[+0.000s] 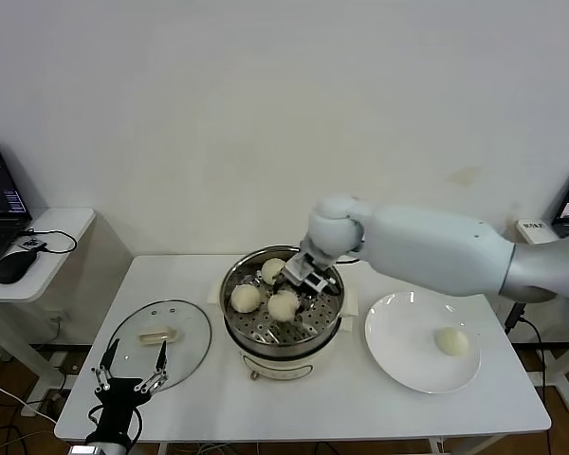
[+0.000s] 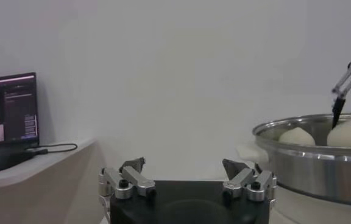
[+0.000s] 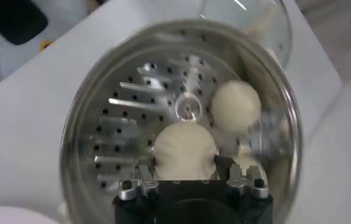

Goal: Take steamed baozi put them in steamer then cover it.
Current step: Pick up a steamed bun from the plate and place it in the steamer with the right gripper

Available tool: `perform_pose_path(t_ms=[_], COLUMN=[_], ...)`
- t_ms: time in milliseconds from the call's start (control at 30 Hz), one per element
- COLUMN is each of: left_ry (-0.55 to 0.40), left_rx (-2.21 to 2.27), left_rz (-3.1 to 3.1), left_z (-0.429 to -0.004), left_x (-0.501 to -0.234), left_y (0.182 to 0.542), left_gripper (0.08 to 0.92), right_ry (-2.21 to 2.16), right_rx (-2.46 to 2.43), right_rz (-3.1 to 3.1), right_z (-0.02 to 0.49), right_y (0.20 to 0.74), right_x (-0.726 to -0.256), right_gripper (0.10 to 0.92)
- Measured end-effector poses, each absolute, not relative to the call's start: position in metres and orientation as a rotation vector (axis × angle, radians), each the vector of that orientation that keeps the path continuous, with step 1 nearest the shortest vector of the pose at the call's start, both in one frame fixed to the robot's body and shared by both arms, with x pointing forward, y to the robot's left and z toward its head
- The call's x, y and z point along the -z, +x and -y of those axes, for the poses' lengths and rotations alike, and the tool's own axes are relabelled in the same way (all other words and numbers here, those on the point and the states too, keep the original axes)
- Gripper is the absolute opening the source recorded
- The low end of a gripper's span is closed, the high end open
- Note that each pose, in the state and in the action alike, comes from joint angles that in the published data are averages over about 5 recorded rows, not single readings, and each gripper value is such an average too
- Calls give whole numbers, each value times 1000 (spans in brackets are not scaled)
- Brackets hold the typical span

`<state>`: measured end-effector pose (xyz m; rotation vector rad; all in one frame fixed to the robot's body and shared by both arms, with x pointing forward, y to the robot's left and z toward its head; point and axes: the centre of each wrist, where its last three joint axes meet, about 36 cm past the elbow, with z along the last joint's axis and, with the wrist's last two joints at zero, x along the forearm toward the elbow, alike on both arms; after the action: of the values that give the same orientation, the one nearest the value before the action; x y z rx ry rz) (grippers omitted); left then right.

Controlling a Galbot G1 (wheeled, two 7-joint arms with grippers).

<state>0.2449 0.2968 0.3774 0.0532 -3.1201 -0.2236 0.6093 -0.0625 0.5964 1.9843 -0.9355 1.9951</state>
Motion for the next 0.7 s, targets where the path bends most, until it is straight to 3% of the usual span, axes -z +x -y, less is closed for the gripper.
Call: perform_pose_path(t_ms=[267, 533, 700], left_ry=[58, 61, 62], left_rx=[219, 217, 226], left_rz=[3122, 3123, 3125], left_z=[-296, -296, -298], left_x=[-377, -376, -378], left_y=[245, 244, 245], left_gripper=[823, 823, 823], right_ry=[2033, 2045, 2007], right_rx=[-2045, -2072, -2084], right_rz=[835, 824, 876], right_z=[54, 55, 67], right_y=[605, 603, 609], right_x=[-583, -584, -604], right_gripper=[633, 799, 822])
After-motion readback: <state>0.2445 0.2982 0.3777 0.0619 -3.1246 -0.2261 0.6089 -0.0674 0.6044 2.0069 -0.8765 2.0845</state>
